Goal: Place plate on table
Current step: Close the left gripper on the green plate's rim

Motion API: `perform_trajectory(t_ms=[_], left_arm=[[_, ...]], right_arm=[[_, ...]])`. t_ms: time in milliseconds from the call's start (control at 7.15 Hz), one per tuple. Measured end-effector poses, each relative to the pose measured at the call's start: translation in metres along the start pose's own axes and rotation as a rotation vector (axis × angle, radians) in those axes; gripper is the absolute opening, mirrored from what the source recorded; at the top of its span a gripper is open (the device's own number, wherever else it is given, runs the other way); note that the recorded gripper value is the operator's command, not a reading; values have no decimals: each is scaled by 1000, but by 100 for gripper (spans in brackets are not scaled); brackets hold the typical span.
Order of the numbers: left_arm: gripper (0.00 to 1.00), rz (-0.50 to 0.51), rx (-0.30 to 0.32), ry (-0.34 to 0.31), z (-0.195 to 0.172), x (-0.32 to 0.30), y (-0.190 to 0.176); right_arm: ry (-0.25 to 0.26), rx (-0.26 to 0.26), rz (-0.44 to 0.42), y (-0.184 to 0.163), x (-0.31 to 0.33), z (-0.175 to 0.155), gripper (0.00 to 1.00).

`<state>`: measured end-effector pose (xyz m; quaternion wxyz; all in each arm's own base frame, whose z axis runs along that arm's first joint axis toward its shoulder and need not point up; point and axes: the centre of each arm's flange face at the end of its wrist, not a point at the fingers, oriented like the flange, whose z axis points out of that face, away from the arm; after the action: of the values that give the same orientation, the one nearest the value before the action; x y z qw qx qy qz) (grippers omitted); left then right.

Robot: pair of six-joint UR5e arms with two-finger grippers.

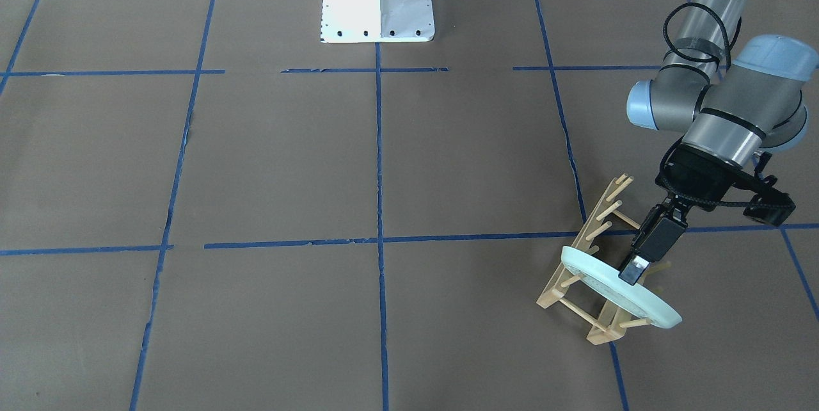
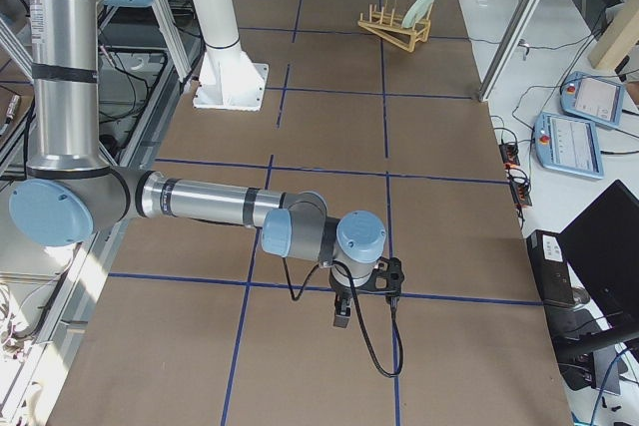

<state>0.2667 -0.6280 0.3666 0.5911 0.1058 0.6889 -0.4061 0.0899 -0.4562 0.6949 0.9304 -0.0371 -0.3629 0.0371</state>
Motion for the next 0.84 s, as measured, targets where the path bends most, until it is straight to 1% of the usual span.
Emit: perform_trajectory(t_ms=[140,280,559,699,839], left_arm=[[41,0,0,0,1,1,0],[32,1,0,2,1,2,0],[22,1,-1,1,2,2,1],[19,8,-2,1,2,3,1],[17,25,-1,2,2,3,0]], right_arm=[[0,0,0,0,0,0,100],[0,0,0,0,0,0,100],[0,0,0,0,0,0,100],[0,0,0,0,0,0,100],[0,0,0,0,0,0,100]])
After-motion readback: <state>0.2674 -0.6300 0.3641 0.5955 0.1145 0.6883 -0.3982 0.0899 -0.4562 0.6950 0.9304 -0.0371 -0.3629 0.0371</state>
